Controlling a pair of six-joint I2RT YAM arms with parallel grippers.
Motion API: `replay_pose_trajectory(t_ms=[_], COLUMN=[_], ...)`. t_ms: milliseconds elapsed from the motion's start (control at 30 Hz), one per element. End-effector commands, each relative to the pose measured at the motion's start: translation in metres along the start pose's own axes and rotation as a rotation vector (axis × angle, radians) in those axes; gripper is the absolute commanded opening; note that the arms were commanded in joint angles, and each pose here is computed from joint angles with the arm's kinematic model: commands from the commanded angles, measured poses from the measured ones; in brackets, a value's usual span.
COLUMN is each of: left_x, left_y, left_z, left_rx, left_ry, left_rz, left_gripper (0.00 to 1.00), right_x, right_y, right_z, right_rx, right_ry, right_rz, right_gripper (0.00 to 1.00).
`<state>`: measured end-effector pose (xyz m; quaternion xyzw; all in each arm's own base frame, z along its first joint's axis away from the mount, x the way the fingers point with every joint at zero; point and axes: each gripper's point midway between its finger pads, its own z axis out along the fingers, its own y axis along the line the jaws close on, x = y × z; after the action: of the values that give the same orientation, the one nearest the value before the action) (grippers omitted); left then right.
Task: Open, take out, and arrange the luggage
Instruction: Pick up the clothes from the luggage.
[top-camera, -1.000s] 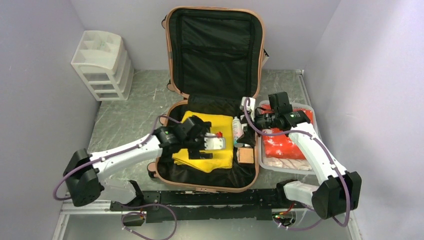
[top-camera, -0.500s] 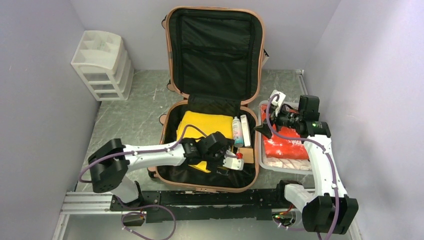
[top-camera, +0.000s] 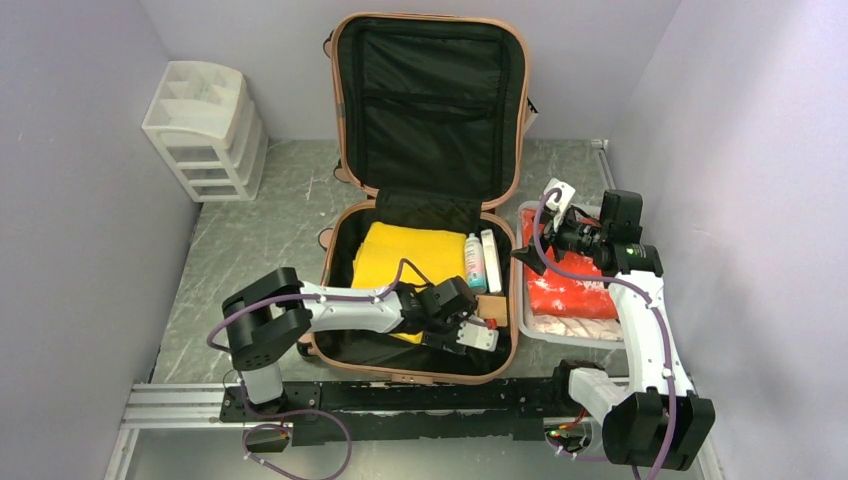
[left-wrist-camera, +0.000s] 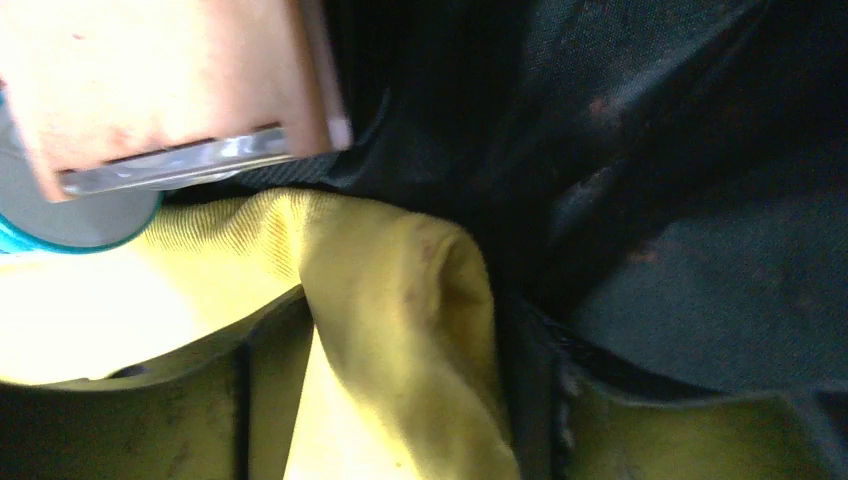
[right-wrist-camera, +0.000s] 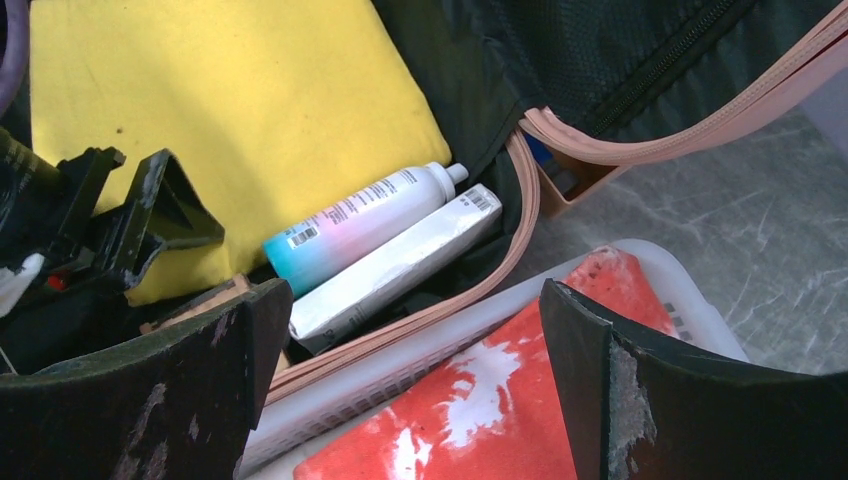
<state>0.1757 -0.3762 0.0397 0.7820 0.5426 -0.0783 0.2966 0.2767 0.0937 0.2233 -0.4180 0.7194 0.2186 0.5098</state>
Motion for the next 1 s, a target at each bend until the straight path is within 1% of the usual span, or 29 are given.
replay_pose_trajectory(t_ms=[0, 100, 133, 167, 333, 433, 567, 733, 867, 967], left_x=[-0.003, -0.007, -0.011, -0.014, -0.026, -0.025, -0.017, -0.007, -0.004, -0.004], left_y=[0.018, 0.021, 0.023, 0.027, 0.055, 0.078, 0.104, 0.127, 0.140, 0.146], left_z=[0.015, 0.010, 0.005, -0.001, -0.039, -0.058, -0.077, -0.098, -0.116, -0.128], left_rx=[-0.084, -0.098, -0.109, -0.121, -0.211, -0.261, -0.316, -0.312, -0.289, -0.278], left_ry=[0.028, 0.007, -0.007, -0.024, -0.129, -0.174, -0.221, -0.297, -0.358, -0.396], left_rz=[-0.054, -0.080, -0.087, -0.098, -0.179, -0.264, -0.361, -0.457, -0.503, -0.518], left_gripper=[0.52, 0.21, 0.07, 0.05, 0.05, 0.05, 0.05, 0.05, 0.05, 0.05], right_x=[-0.008, -0.009, -0.010, -0.012, -0.022, -0.021, -0.022, -0.018, -0.013, -0.005], right_y=[0.000, 0.002, 0.002, 0.003, 0.012, 0.016, 0.039, 0.042, 0.039, 0.039], right_z=[0.001, 0.004, 0.005, 0.006, 0.017, 0.033, 0.059, 0.079, 0.092, 0.102], right_rx=[-0.013, -0.029, -0.037, -0.048, -0.154, -0.211, -0.331, -0.388, -0.429, -0.470], right_ry=[-0.037, -0.049, -0.055, -0.066, -0.124, -0.101, -0.059, -0.002, 0.041, 0.077], right_rz=[-0.022, 0.011, 0.024, 0.050, 0.211, 0.340, 0.469, 0.564, 0.726, 0.848], right_gripper=[1.00, 1.00, 1.00, 1.00, 1.00, 1.00, 1.00, 1.00, 0.99, 0.96])
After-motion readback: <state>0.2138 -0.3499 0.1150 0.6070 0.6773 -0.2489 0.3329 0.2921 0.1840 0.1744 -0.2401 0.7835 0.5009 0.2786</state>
